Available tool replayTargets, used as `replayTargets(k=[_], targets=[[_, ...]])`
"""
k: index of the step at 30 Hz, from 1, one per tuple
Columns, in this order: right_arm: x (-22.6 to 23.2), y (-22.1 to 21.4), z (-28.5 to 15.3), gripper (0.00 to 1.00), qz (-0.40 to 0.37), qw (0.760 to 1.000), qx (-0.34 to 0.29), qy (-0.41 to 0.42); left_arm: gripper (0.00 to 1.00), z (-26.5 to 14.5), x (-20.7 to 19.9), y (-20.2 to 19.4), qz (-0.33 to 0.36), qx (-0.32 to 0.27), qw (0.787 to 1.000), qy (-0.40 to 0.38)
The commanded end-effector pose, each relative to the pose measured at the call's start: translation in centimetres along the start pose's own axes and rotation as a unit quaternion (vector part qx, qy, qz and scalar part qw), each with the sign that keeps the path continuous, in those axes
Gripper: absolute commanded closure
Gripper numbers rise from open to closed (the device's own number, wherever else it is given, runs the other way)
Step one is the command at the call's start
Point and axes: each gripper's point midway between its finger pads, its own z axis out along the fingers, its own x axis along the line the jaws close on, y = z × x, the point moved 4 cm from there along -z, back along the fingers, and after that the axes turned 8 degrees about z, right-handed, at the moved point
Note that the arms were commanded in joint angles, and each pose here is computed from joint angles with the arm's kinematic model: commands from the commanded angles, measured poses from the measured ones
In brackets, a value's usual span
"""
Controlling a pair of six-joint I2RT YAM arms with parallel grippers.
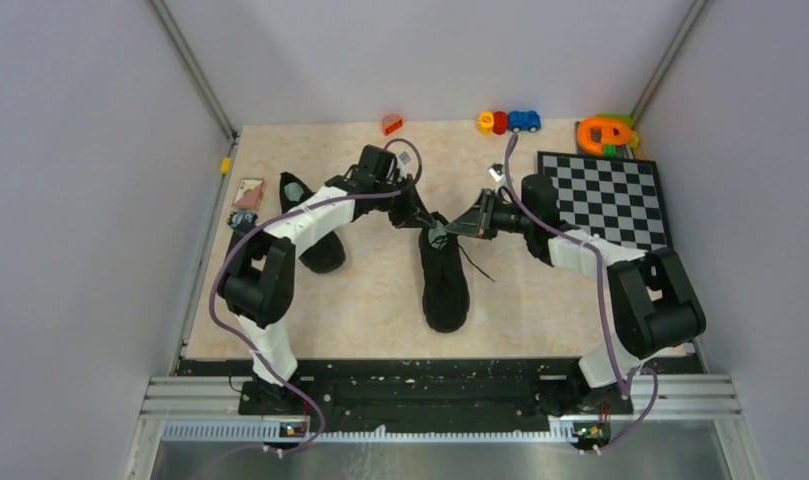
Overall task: Tie the shoes
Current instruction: Cross the shoelace with the shoelace.
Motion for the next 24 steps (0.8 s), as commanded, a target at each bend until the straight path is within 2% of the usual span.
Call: replayTargets(k=[1, 2, 4, 5, 6, 7, 10, 21, 24], targets=[[2.7, 1.3, 0.0, 1.00, -0.042, 0.999, -0.011, 0.031, 1.00, -2.5, -2.4, 1.4, 0.036, -0.047, 0.998, -0.027], [2.7, 1.3, 0.0, 1.00, -0.042, 0.999, -0.011, 0.032, 0.97, -2.5, -2.4, 1.3, 0.034, -0.044, 0.998, -0.027], [2.8, 1.3, 0.0, 1.00, -0.042, 0.999, -0.011, 0.032, 0.71, -2.4, -2.2, 0.9, 0.028, -0.036, 0.999, -0.027], [2.8, 1.3, 0.0, 1.00, -0.042, 0.999, -0.011, 0.032, 0.62, -2.4, -2.1, 0.7, 0.026, -0.033, 0.999, -0.026], [2.8, 1.3, 0.0, 1.00, -0.043, 0.999, -0.011, 0.032, 0.55, -2.3, -2.1, 0.5, 0.025, -0.029, 0.999, -0.026], [2.8, 1.3, 0.0, 1.00, -0.043, 0.999, -0.011, 0.032, 0.53, -2.2, -1.9, 0.3, 0.024, -0.024, 0.999, -0.023], [2.9, 1.3, 0.0, 1.00, -0.043, 0.999, -0.011, 0.032, 0.53, -1.8, -1.6, -0.6, 0.021, -0.007, 1.000, -0.019], [2.9, 1.3, -0.1, 1.00, -0.042, 0.999, -0.012, 0.032, 0.72, -1.1, -2.0, -1.7, 0.032, 0.022, 0.999, -0.020], [2.9, 1.4, -0.1, 1.00, -0.042, 0.999, -0.012, 0.032, 0.73, -1.3, -1.7, -1.9, 0.035, 0.029, 0.999, -0.007]])
